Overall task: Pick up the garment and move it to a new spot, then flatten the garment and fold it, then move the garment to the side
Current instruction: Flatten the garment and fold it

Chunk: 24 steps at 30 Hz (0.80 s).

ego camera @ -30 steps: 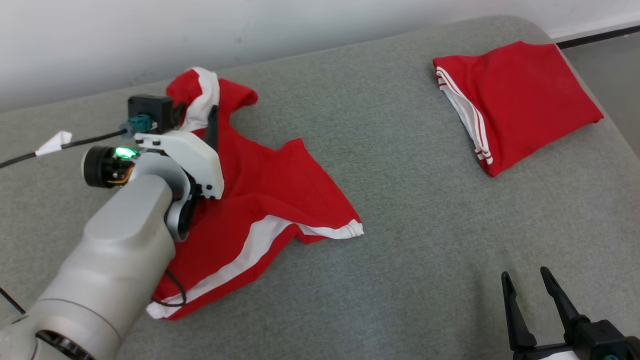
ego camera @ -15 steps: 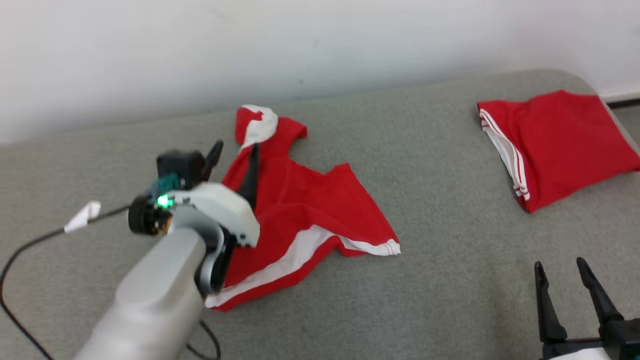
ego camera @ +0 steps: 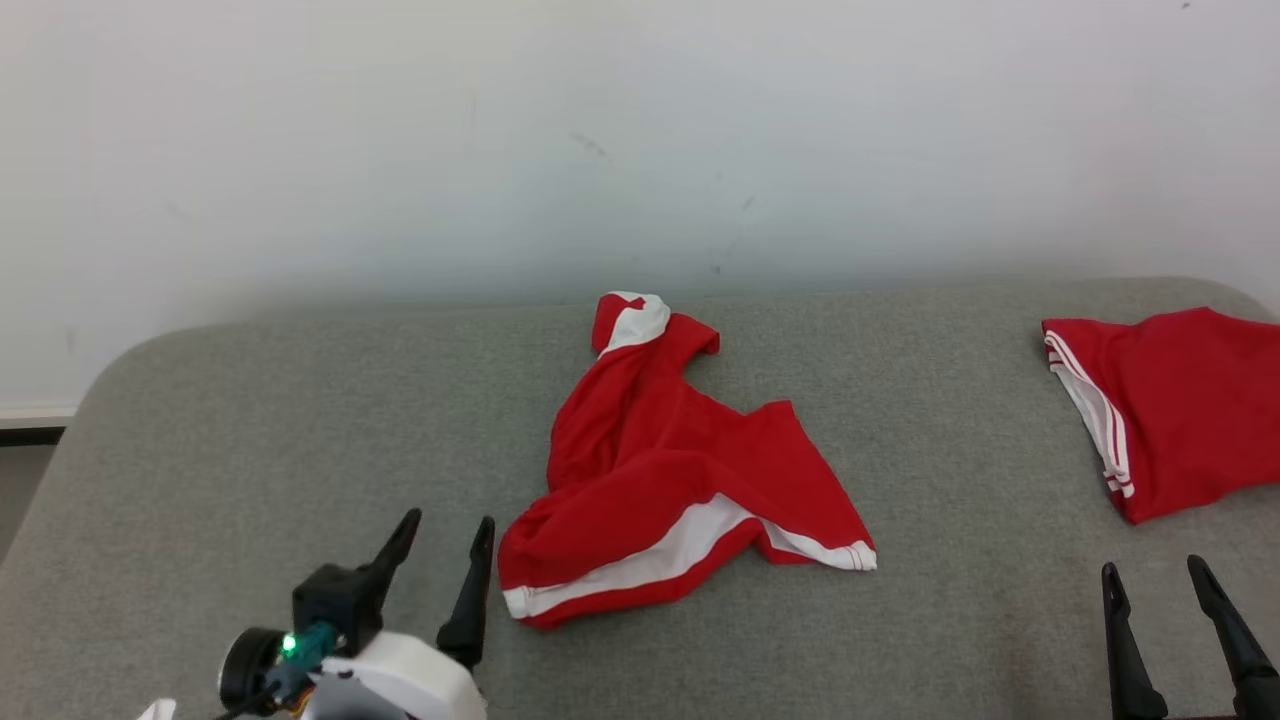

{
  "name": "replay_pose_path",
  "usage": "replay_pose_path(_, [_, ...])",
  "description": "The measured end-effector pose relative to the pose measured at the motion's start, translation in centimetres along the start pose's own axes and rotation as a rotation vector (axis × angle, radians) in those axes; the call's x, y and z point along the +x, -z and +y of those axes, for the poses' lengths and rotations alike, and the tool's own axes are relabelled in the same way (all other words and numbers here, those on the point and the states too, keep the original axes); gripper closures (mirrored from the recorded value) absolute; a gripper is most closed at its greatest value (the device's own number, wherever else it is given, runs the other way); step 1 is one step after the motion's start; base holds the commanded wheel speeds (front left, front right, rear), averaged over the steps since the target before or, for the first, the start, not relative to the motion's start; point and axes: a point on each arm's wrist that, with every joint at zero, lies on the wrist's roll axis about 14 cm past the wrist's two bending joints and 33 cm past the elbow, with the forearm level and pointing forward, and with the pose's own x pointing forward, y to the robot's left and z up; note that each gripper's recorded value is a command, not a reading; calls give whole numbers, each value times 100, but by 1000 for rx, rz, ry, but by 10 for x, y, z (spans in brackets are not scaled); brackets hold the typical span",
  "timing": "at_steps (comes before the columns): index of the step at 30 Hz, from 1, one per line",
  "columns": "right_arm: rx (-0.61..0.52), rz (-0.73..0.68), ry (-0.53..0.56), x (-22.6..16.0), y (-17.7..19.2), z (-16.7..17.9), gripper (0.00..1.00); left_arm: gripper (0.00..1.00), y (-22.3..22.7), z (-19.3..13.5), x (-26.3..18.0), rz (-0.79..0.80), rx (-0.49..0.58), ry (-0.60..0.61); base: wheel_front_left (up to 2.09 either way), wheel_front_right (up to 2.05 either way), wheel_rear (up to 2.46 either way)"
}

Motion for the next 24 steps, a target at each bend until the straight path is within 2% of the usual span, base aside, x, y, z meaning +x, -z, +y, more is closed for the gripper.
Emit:
replay_pose_path(11, [19, 13, -74, 2, 5, 27, 0, 0, 21, 34, -69, 29, -56, -145, 0, 0, 0])
replay_pose_path(24, [45, 76, -82, -15, 25, 35, 0, 0, 23, 43, -101, 7, -67, -151, 0, 0, 0])
